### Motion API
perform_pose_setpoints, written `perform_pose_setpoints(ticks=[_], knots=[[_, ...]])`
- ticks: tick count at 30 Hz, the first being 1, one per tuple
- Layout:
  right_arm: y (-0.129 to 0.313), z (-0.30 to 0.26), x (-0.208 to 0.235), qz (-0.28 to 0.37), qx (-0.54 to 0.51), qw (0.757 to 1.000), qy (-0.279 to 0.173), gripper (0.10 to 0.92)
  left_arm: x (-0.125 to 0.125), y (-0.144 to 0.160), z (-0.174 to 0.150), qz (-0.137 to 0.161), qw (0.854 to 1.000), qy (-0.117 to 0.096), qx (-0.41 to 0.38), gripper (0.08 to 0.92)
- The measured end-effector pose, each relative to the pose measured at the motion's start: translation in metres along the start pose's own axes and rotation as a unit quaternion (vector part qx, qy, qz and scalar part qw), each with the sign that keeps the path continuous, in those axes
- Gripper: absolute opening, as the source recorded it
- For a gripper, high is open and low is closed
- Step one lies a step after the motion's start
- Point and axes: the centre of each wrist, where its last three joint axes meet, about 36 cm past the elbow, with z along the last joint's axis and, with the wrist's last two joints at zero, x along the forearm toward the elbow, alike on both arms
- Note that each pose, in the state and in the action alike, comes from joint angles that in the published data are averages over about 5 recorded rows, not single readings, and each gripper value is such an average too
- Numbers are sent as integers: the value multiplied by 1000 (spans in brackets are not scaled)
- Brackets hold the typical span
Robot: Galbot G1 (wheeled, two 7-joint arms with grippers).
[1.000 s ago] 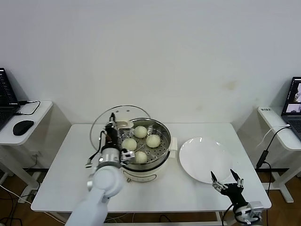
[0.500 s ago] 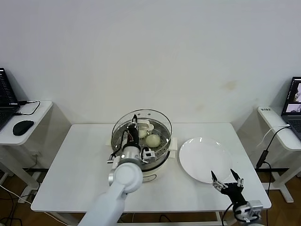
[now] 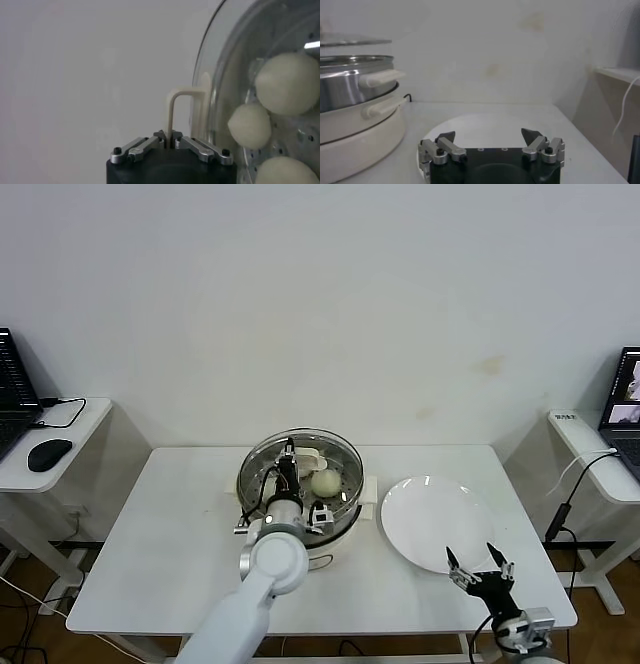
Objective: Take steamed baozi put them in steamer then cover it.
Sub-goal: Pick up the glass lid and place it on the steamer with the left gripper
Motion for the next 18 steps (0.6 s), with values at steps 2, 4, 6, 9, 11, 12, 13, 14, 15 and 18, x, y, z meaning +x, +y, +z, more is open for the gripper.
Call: perform_pose_setpoints(ticks=[2,4,6,9,11,12,13,14,15,18], knots=[[0,0,0,0,0,1000,0,823,1,-1,-1,3,1000,-1,-1,144],[0,0,-1,-1,0,1000,0,823,1,-2,-2,5,1000,-1,-1,144],[0,0,-1,-1,0,1000,0,823,1,-2,-3,7,1000,-1,-2,144],[0,1,-2,-1,0,1000,1,823,1,-3,-2,9,1000,0,-6,144],[1,1,-2,-1,0,1000,1,823,0,-5,0,10,1000,1,-9,144],[1,2,-2,-1,0,1000,1,823,0,-5,1,10,1000,3,-10,144],[1,2,-2,-1,0,1000,2,823,0,-6,2,11,1000,4,-11,144],[1,2,-2,-2,0,1000,2,823,0,-6,3,11,1000,5,-11,144],[1,2,-2,-2,0,1000,2,823,0,-7,3,12,1000,5,-11,144],[1,2,-2,-2,1,1000,2,823,1,-9,3,14,1000,7,-10,144]])
